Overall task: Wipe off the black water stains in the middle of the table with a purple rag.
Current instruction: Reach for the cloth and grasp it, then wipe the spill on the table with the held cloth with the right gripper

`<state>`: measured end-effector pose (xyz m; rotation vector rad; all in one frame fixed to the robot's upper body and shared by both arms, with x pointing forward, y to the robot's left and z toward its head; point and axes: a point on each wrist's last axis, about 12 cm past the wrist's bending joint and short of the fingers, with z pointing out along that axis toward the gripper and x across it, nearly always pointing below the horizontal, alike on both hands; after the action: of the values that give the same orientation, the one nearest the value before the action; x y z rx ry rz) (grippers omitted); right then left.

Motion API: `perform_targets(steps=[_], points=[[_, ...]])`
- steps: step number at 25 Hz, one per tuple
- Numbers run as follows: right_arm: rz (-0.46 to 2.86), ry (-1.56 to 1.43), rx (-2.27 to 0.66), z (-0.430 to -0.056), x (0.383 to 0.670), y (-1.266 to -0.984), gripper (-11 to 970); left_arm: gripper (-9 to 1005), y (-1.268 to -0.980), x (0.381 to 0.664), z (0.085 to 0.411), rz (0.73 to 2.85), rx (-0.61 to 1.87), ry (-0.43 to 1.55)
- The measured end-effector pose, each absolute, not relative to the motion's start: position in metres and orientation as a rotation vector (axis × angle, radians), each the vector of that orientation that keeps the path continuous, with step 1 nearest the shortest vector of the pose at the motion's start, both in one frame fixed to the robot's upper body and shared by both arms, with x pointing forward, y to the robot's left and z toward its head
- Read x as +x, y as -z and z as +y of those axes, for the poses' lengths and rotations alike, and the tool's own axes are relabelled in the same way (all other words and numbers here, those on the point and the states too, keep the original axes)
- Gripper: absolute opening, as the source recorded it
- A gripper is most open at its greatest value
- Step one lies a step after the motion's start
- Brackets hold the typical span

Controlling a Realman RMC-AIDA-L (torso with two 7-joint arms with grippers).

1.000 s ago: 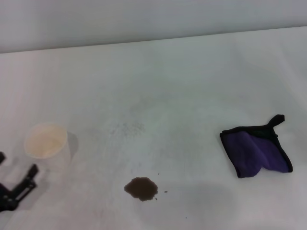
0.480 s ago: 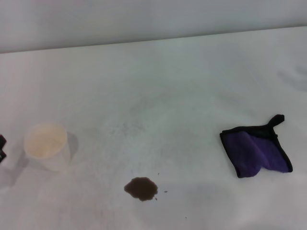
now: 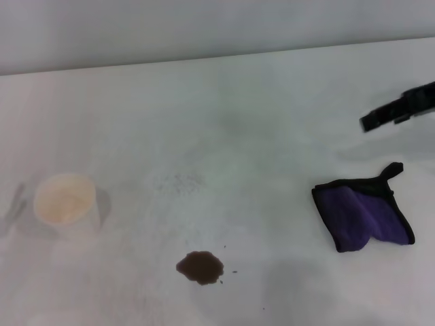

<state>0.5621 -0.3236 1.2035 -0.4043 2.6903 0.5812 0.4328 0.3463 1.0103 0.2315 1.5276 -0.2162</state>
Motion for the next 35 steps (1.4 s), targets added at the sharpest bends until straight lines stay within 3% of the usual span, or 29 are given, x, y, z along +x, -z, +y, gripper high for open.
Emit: perform_targets(steps=[5, 14, 26, 35], points=[[2.797, -0.287, -0.473, -0.277, 0.569, -1.196, 806, 891, -1.014, 0.445, 0.351, 1.533, 0.263, 0.174], [2.887, -0.075, -0.466, -0.214, 0.562, -1.167, 790, 893, -1.02, 0.46, 0.36, 1.537, 0.305, 0.132], [3.036, -0.005, -0.357, -0.211, 0.547, -1.126, 773, 892, -1.026, 0.473, 0.363, 1.526, 0.33, 0.121], [3.066, 0.089, -0.344, -0.22, 0.55, -1.112, 764, 893, -1.025, 0.475, 0.363, 1.541, 0.328, 0.116]])
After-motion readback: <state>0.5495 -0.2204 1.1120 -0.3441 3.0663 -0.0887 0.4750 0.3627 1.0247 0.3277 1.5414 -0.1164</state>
